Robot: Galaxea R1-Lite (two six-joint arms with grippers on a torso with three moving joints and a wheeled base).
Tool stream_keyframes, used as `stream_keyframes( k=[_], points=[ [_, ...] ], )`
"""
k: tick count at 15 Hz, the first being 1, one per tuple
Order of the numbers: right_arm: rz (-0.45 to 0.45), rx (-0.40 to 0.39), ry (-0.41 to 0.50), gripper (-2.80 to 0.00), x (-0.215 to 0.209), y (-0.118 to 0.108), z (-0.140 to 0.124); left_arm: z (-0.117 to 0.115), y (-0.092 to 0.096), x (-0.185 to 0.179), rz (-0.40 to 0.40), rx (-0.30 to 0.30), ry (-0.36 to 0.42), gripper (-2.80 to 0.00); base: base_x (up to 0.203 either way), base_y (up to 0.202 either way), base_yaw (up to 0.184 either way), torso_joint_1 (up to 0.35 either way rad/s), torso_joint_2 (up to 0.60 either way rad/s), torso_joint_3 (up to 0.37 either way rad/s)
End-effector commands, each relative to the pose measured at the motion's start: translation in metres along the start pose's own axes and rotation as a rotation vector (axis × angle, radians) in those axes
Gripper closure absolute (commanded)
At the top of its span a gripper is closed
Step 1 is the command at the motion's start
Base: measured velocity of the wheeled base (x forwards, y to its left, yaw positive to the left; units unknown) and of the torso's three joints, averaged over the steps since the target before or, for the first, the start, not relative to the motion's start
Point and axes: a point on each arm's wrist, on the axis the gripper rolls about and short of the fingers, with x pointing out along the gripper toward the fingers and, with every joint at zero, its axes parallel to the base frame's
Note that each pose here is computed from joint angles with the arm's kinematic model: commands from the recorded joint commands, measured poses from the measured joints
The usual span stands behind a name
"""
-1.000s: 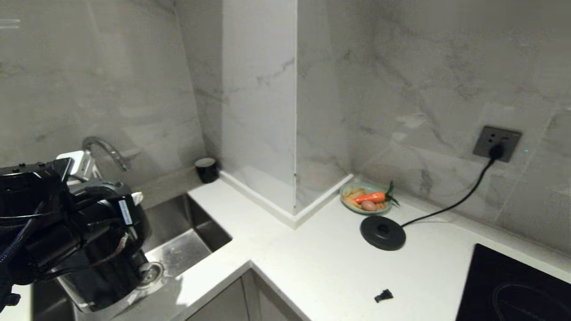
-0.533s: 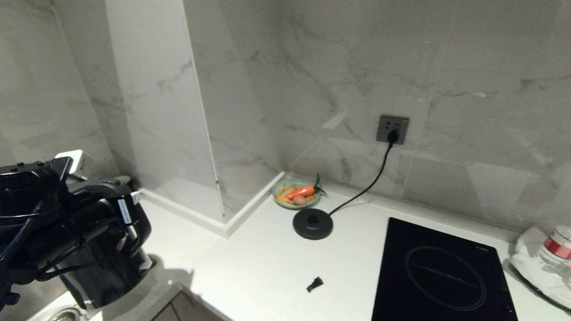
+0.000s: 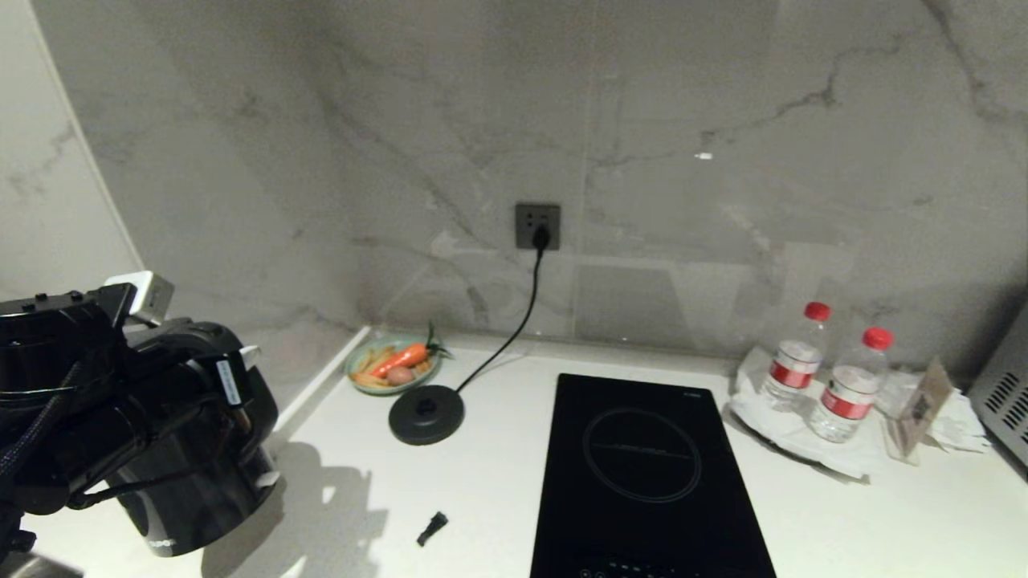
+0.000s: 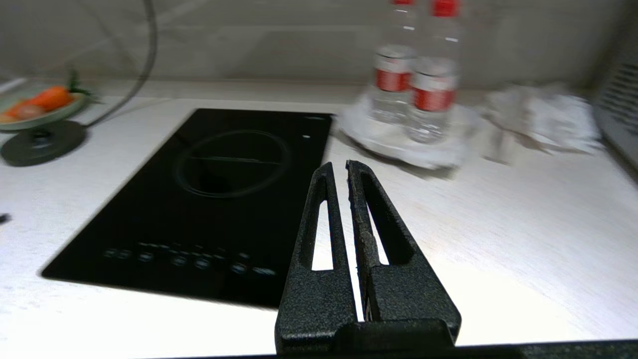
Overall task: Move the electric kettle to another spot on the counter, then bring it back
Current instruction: Place it on the power base
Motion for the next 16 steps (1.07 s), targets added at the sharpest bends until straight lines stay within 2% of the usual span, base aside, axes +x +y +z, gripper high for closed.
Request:
stream_keyframes(
  k=[1, 6, 16],
  points=[
    [-0.001, -0.001, 0.000, 0.00, 0.000, 0.000, 0.000, 0.000, 0.000, 0.000, 0.000, -0.001, -0.002, 0.00, 0.001, 0.005, -0.179, 0.004, 0.00, 0.005],
    [0.001, 0.001, 0.000, 0.00, 0.000, 0.000, 0.000, -0.001, -0.004, 0.000, -0.016, 0.004, 0.003, 0.00, 0.001, 0.006, -0.143, 0.002, 0.00, 0.003],
    [0.001, 0.001, 0.000, 0.00, 0.000, 0.000, 0.000, -0.009, -0.010, -0.003, -0.045, 0.024, 0.027, 0.00, 0.000, 0.000, 0.000, 0.000, 0.00, 0.000]
  ],
)
